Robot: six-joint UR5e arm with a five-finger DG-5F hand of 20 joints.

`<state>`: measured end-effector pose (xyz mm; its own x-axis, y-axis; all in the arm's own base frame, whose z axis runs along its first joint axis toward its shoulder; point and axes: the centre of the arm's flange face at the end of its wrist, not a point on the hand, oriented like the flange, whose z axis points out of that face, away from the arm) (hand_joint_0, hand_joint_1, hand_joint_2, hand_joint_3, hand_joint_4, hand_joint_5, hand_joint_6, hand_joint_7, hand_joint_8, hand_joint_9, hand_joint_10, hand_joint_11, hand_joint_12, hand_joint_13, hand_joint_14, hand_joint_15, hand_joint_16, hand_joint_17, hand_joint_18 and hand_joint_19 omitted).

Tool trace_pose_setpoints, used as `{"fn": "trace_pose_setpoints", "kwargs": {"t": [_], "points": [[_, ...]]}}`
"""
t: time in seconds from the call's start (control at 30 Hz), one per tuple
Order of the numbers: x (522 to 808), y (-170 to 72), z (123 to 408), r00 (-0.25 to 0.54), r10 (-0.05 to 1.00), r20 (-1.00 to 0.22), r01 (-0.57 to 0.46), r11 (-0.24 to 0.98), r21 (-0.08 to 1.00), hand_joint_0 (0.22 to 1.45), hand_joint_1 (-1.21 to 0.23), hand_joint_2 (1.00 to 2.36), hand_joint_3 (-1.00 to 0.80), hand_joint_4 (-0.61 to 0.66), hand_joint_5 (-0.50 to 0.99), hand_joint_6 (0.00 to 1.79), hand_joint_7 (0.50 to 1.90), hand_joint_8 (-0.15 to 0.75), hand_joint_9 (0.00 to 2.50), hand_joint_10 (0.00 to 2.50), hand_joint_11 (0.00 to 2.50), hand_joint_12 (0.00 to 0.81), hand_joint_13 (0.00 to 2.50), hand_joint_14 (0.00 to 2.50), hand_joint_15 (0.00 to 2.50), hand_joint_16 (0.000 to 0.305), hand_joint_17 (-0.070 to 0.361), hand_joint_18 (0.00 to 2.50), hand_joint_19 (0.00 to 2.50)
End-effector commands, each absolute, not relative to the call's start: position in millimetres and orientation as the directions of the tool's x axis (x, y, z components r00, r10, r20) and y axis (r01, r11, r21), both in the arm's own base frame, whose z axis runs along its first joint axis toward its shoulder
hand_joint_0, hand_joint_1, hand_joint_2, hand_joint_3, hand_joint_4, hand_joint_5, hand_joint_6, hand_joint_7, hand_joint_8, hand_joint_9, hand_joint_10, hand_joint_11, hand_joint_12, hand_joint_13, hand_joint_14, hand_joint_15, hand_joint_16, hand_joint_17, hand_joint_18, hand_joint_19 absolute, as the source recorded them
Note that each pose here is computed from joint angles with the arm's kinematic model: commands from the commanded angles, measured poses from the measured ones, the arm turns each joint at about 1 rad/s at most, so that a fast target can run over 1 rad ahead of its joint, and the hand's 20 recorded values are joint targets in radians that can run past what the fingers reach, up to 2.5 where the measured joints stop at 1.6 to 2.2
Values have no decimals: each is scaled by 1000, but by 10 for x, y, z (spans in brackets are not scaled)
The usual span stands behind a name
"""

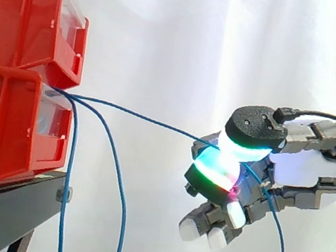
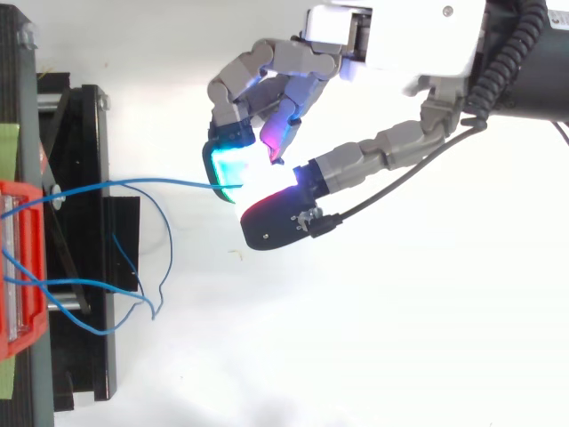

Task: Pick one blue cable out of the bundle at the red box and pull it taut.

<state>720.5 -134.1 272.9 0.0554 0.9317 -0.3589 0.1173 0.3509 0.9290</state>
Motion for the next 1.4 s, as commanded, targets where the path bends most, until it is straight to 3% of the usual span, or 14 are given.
{"fn": "trace_pose_setpoints", "kwargs": {"t": [0.0, 0.63, 1.37], "points": [[7205, -1340, 2729, 55, 932, -359, 117, 351, 929, 589, -803, 1081, -8, 62, -95, 911, 1207, 399, 879, 9, 491, 421, 533, 7, 229, 66, 148, 563, 298], [7205, -1340, 2729, 55, 932, -359, 117, 351, 929, 583, -793, 1131, -12, 44, -95, 913, 1203, 400, 913, 10, 532, 427, 598, 9, 268, 67, 151, 569, 274], [7205, -1340, 2729, 55, 932, -359, 117, 351, 929, 600, -793, 1067, -16, 62, -100, 914, 1192, 395, 905, 10, 546, 426, 595, 9, 269, 67, 150, 574, 295]]}}
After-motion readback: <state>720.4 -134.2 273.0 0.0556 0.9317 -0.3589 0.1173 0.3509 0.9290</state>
